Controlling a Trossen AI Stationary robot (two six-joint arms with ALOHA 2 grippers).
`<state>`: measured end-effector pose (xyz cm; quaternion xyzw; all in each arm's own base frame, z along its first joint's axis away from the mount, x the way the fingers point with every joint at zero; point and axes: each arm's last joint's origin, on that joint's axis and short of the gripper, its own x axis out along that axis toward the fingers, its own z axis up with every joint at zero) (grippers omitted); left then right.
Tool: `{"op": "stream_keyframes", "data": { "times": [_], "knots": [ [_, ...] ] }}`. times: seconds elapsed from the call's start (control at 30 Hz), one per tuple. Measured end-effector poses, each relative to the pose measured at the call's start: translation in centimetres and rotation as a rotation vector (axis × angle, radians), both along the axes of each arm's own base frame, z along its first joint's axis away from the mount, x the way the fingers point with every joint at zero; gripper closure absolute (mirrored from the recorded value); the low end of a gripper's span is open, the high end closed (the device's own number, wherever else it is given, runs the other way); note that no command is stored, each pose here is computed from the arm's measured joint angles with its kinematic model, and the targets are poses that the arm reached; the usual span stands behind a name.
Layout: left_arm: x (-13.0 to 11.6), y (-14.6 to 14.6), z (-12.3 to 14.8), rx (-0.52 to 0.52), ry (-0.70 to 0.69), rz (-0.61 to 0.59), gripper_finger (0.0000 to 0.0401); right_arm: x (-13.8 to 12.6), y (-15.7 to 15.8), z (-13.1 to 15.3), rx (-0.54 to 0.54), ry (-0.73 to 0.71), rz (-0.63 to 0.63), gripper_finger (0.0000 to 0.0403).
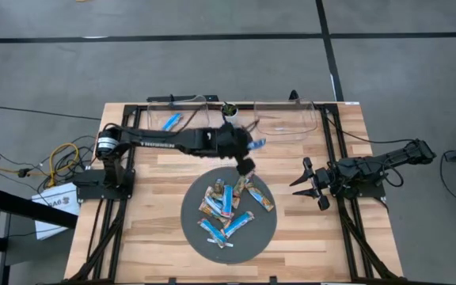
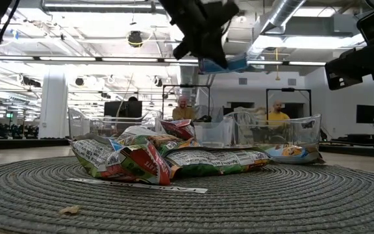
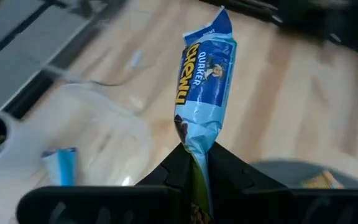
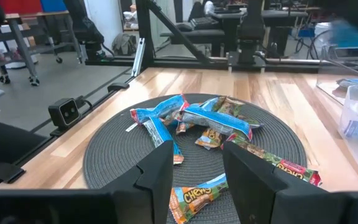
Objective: Pick and place Granola Bars by type
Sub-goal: Put the blue granola bar into the white bin
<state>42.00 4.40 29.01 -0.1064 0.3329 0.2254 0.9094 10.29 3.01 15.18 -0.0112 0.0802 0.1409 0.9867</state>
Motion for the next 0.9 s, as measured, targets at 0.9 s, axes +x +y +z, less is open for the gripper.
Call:
{"op": "stream_keyframes", "data": {
  "times": [0.9],
  "knots": [
    [-2.4, 6.8, -2.8, -0.153, 0.038, 0.427, 0.0373, 0.0, 0.0, 0.0, 0.000, 0.000, 0.000, 0.0268]
  ]
}}
